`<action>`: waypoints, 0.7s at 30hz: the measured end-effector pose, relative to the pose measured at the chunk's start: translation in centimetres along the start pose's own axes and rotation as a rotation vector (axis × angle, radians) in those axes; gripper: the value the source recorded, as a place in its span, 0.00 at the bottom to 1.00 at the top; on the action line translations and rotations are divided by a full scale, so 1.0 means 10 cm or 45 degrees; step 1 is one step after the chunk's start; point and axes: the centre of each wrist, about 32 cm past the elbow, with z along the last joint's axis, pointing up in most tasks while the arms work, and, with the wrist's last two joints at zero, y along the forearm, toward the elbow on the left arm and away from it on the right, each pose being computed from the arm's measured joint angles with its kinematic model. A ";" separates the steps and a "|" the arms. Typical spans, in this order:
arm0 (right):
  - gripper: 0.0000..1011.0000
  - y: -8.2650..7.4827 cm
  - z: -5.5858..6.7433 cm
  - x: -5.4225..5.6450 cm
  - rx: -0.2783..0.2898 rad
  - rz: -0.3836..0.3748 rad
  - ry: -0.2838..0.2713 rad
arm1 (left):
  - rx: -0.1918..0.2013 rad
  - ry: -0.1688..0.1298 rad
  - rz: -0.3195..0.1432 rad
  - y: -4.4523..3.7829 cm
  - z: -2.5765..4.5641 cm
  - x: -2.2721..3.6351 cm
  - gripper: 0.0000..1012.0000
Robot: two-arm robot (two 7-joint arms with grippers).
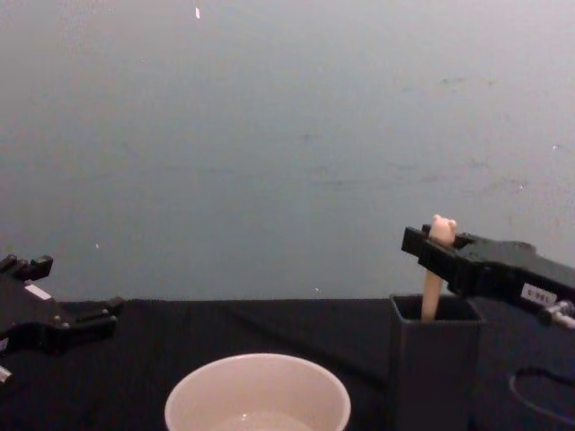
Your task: Pick up the stirring spoon with one hand, stir inside the cup, then place it back in its original position.
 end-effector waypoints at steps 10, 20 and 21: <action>0.21 0.00 -0.05 0.00 -0.012 -0.022 0.018 | 0.000 0.000 0.000 0.000 0.000 0.000 0.99; 0.21 0.00 -0.07 -0.01 -0.026 -0.031 0.016 | 0.000 0.000 0.000 0.000 0.000 0.000 0.99; 0.21 0.00 -0.07 -0.01 -0.026 -0.031 0.016 | 0.000 0.000 0.000 0.000 0.000 0.000 0.99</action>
